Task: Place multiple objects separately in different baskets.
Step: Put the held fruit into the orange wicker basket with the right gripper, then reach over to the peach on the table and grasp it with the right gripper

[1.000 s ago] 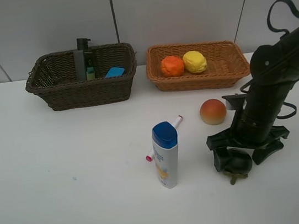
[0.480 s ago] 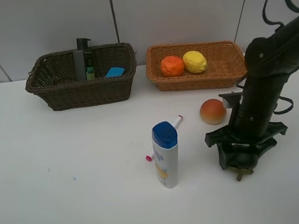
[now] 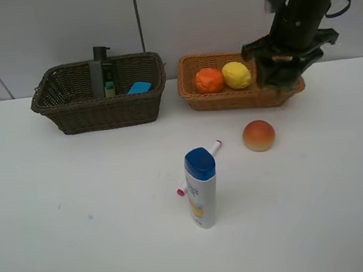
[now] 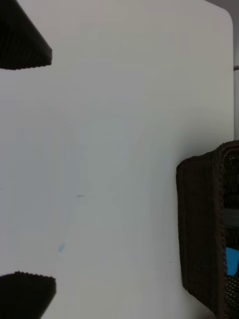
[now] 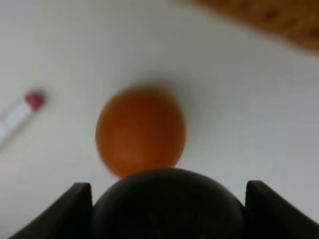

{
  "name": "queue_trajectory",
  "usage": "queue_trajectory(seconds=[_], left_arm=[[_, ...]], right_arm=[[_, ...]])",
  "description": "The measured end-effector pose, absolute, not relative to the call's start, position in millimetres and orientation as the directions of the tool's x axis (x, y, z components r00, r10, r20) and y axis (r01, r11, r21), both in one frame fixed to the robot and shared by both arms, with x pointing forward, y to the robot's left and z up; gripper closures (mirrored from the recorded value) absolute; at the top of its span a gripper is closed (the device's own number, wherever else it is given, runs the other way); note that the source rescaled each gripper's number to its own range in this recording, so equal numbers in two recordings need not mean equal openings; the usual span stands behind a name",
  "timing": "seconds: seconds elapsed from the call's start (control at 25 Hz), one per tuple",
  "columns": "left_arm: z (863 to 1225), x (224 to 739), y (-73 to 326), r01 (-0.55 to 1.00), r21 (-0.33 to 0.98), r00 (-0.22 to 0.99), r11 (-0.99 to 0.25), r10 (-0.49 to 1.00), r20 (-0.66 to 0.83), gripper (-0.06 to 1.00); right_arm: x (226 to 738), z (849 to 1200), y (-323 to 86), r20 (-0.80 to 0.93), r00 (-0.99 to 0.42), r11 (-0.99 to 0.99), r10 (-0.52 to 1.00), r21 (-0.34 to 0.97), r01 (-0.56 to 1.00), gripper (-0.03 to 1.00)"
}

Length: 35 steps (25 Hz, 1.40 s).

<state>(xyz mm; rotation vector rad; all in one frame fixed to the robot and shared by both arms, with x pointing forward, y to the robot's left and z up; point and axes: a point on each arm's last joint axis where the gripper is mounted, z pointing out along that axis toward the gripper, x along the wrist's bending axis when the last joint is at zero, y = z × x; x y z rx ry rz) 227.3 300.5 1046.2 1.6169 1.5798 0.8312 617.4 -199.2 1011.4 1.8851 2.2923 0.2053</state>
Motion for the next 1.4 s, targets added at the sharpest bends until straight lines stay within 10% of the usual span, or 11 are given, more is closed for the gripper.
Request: queue_trajectory(seconds=[0.52,0.84,1.4], left_arm=[[1046,227,301,0.537,0.844,0.042,0.007,0.998,-0.035,-0.06],[1046,227,301,0.537,0.844,0.042,0.007,0.998,-0.035,-0.06],[1046,227,301,0.537,0.844,0.042,0.007,0.998,-0.035,-0.06]], right_arm=[[735,972,-245,-0.054,-0.082,0.097,0.995,0.385,0.918,0.35],[736,965,-241,-0.051,-0.085,0.098,0.995,0.376,0.921,0.01],[688,1035,-216,0.087,-0.088,0.062,0.992,0.269,0.961,-0.03]])
